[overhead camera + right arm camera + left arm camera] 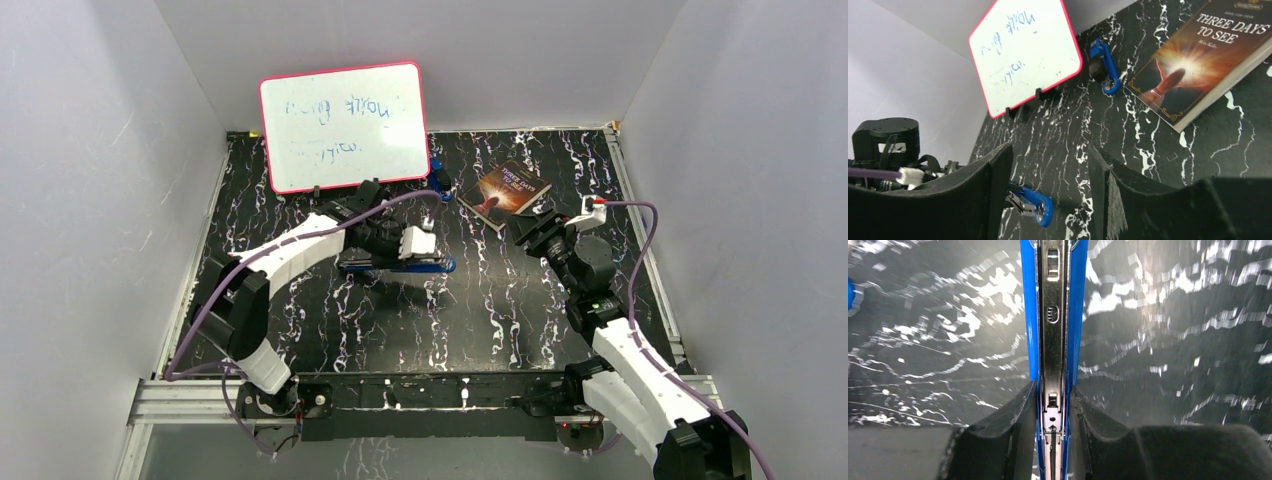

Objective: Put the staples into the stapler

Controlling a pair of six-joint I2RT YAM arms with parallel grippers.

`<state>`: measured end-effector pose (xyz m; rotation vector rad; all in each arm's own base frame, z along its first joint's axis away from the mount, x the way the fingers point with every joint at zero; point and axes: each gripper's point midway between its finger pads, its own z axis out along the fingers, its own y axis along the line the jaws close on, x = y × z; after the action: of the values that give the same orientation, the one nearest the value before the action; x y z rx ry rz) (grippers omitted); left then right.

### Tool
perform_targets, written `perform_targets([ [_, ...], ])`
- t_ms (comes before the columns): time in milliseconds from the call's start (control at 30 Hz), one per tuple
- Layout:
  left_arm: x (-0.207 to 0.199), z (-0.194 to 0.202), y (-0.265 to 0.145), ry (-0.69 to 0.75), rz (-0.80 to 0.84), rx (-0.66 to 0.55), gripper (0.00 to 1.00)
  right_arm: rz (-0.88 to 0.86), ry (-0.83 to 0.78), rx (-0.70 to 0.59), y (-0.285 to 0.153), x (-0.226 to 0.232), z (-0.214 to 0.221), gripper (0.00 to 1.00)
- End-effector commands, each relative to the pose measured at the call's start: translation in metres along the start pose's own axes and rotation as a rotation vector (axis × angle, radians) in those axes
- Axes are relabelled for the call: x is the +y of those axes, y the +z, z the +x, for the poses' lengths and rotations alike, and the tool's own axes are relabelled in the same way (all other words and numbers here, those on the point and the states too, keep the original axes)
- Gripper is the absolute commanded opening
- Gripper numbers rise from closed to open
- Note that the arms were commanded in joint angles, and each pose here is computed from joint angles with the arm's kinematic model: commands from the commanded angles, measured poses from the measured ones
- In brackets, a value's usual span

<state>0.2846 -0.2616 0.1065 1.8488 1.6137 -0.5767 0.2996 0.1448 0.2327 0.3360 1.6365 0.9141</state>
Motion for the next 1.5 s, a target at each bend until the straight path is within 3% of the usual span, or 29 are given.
perform_targets([
  [0, -0.036, 0.059, -0.004, 0.187, 0.175, 0.229, 0.0, -0.017, -0.049, 0.009, -0.002, 0.0, 0.003, 0.65],
  [300, -0.047, 0.083, 0.001, 0.241, 0.199, 0.288, 0.02, -0.01, -0.051, 0.071, 0.002, -0.011, 0.021, 0.65],
  [500, -0.055, 0.099, 0.004, 0.233, 0.211, 0.335, 0.23, -0.003, -0.046, 0.092, 0.005, -0.014, 0.027, 0.66],
  [567, -0.055, 0.095, 0.003, 0.223, 0.201, 0.319, 0.35, 0.015, -0.048, 0.083, 0.006, -0.018, 0.025, 0.66],
  [667, -0.05, 0.084, -0.005, 0.232, 0.162, 0.304, 0.65, 0.006, -0.059, 0.069, 0.008, -0.012, 0.019, 0.66],
  [800, -0.033, 0.043, -0.033, 0.255, 0.029, 0.222, 0.72, 0.004, -0.095, 0.076, 0.012, -0.012, 0.018, 0.66],
  [833, -0.027, 0.032, -0.042, 0.238, -0.02, 0.202, 0.78, -0.009, -0.142, 0.086, 0.017, -0.011, 0.018, 0.67],
  [867, -0.019, 0.02, -0.05, 0.191, -0.088, 0.176, 0.81, -0.008, -0.191, 0.115, 0.024, -0.014, 0.022, 0.67],
  [933, 0.013, -0.014, -0.079, -0.056, -0.37, 0.048, 0.93, -0.047, -0.265, 0.234, 0.06, -0.015, 0.038, 0.67],
  [1100, 0.029, -0.03, -0.103, -0.335, -0.596, -0.11, 0.92, -0.139, -0.281, 0.364, 0.114, -0.01, 0.065, 0.66],
  [1133, 0.048, -0.019, -0.129, -0.597, -0.818, -0.149, 0.98, -0.113, -0.378, 0.412, 0.157, -0.017, 0.077, 0.7],
  [1267, 0.052, -0.01, -0.14, -0.721, -0.898, -0.126, 0.98, -0.091, -0.45, 0.447, 0.201, -0.033, 0.09, 0.71],
  [1467, 0.049, -0.002, -0.138, -0.74, -0.901, -0.099, 0.98, -0.091, -0.532, 0.505, 0.251, -0.044, 0.117, 0.72],
])
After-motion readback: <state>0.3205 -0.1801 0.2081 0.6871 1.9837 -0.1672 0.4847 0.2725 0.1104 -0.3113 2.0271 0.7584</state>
